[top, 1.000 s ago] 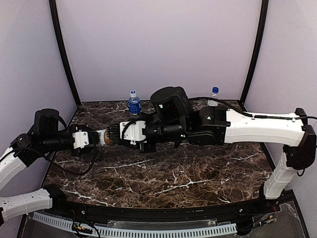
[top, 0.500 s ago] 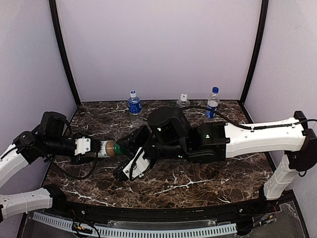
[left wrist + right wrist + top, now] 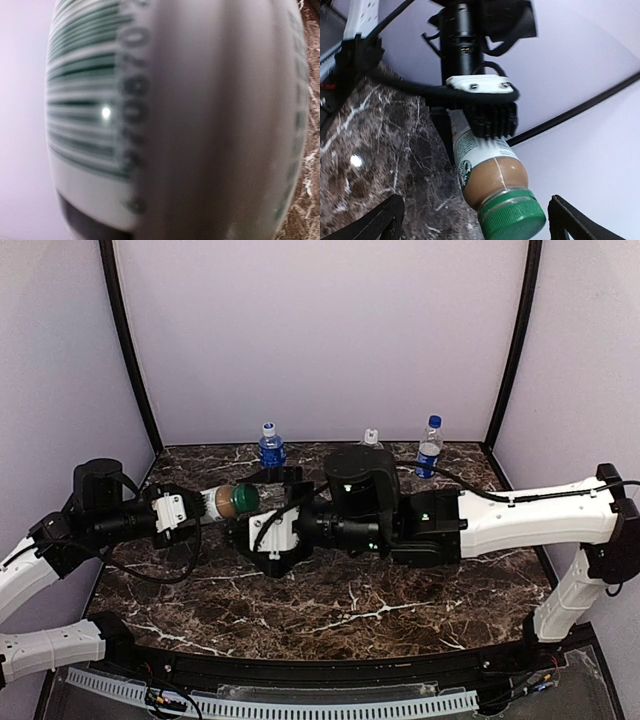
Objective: Unscrew the bottle caps
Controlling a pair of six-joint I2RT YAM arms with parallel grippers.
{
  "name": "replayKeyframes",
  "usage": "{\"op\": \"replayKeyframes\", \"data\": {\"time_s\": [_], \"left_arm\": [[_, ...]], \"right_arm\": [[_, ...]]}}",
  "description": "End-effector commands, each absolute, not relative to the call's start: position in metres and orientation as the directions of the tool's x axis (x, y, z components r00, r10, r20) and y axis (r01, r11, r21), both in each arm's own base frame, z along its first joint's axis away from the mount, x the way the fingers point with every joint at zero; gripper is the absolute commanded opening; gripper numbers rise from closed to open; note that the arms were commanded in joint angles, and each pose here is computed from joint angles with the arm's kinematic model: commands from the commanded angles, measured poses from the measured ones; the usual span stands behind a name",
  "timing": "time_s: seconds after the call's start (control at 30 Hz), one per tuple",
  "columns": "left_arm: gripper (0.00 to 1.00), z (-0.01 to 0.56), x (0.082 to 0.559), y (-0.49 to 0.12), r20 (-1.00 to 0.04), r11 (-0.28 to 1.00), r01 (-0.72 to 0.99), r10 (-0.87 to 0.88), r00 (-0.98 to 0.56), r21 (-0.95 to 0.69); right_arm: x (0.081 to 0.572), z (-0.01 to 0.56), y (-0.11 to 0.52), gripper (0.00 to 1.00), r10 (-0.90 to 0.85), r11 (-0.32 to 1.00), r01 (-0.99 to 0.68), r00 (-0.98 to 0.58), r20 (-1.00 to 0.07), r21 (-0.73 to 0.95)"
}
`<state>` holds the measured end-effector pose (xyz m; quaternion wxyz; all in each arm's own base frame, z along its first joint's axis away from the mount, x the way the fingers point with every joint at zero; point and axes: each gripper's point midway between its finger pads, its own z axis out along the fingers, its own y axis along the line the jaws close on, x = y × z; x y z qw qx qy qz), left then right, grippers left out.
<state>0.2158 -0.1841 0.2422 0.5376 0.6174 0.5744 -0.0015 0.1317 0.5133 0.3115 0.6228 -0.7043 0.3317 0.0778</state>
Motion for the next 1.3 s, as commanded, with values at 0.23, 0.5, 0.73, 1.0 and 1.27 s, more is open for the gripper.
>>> {"op": "replayKeyframes", "data": {"time_s": [0.23, 0.5, 0.73, 1.0, 1.27], "left_arm": [[0.29, 0.289, 0.268, -0.153, -0.452, 0.350, 0.315, 0.816, 0.359, 0.882], [0.30, 0.290, 0.269, -0.152, -0.417, 0.323, 0.293, 0.831, 0.367, 0.900], [0.30, 0.290, 0.270, -0.153, -0.409, 0.314, 0.289, 0.833, 0.372, 0.904], [0.30, 0.289, 0.271, -0.154, -0.405, 0.310, 0.287, 0.833, 0.377, 0.906], [0.30, 0.289, 0.270, -0.156, -0.401, 0.304, 0.289, 0.829, 0.390, 0.908]], "right_arm": [[0.174, 0.373, 0.507, 0.98, -0.035, 0.185, -0.973, -0.146, -0.989, 0.137], [0.214, 0.372, 0.507, 0.92, -0.008, 0.147, -0.830, -0.545, -0.839, 0.538], [0.208, 0.361, 0.521, 0.81, -0.096, 0.113, -0.816, -0.577, -0.811, 0.567], [0.206, 0.348, 0.520, 0.66, -0.138, 0.131, -0.804, -0.594, -0.792, 0.580], [0.206, 0.342, 0.520, 0.46, -0.160, 0.148, -0.807, -0.589, -0.792, 0.571]]}}
